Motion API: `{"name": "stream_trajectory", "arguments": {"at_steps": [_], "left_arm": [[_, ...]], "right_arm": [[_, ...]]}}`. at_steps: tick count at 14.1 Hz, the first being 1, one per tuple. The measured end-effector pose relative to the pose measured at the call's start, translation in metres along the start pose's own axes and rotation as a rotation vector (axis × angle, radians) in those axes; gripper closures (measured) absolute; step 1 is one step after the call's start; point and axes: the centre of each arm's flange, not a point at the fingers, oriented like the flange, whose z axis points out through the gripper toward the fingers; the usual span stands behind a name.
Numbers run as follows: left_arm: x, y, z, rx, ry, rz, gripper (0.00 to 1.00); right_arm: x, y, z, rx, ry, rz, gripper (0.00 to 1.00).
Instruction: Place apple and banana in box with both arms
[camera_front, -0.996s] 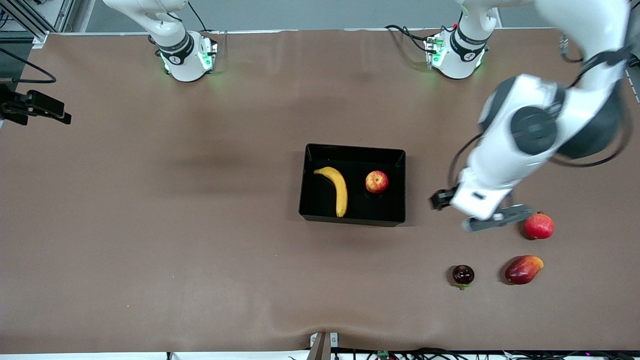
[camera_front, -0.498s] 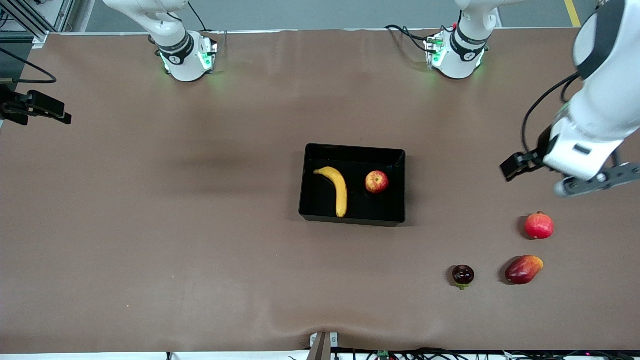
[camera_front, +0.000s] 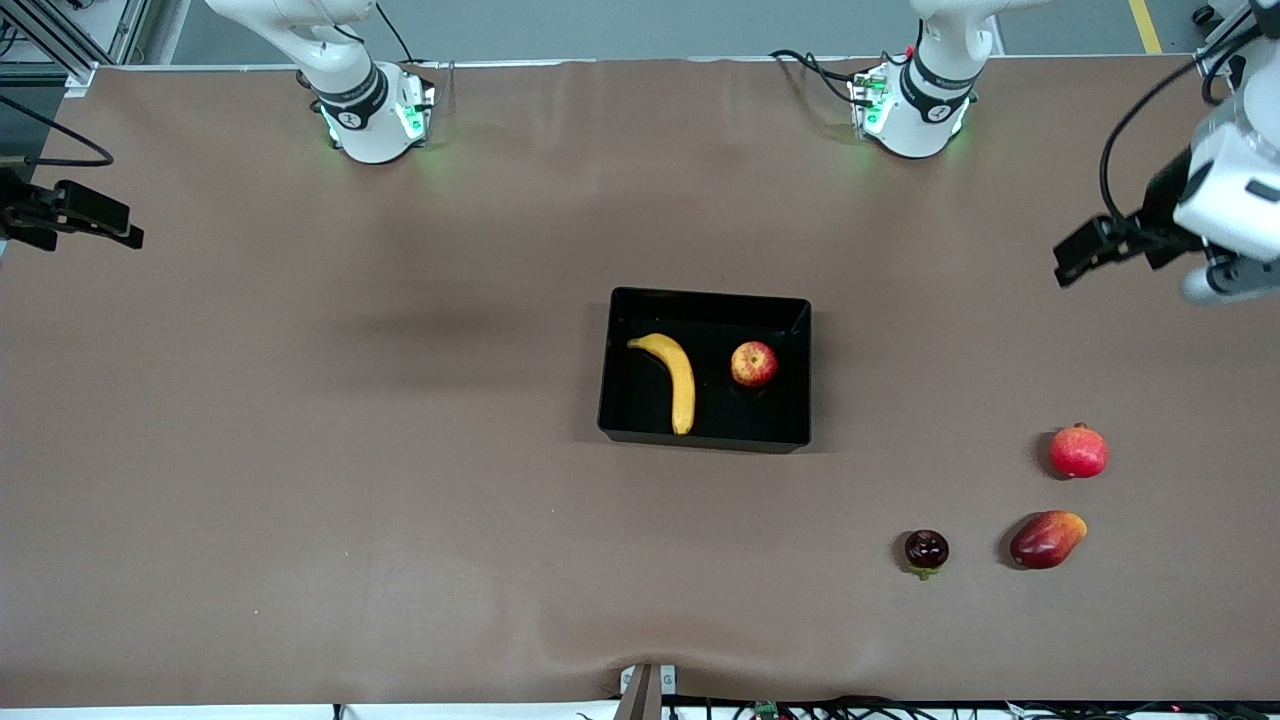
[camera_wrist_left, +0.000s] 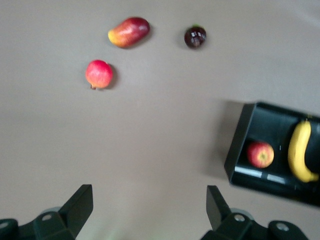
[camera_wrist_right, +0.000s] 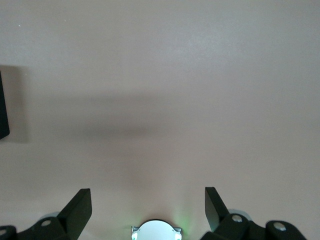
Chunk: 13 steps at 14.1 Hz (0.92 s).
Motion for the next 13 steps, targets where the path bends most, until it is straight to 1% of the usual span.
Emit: {"name": "stream_trajectory", "arguments": {"at_steps": [2, 6, 8, 11, 13], "left_arm": [[-0.016, 0.000, -0.007, 0.006, -0.003, 0.041, 0.00], [-0.040, -0.007, -0.015, 0.009, 0.004, 0.047, 0.00], [-0.042, -0.014, -0.016, 0.006, 0.005, 0.050, 0.00], [-0.038, -0.028, -0.014, -0.026, -0.007, 0.050, 0.00], [-0.036, -0.033, -0.014, -0.032, -0.007, 0.045, 0.00]], "right_arm": [[0.000, 0.000, 0.000, 0.000, 0.001, 0.000, 0.00], [0.000, -0.001, -0.005, 0.002, 0.012, -0.003, 0.00], [0.000, -0.004, -0.006, 0.002, 0.015, -0.007, 0.00], [0.000, -0.012, -0.006, 0.000, 0.015, -0.023, 0.00], [0.000, -0.012, -0.006, 0.000, 0.014, -0.022, 0.00]]}}
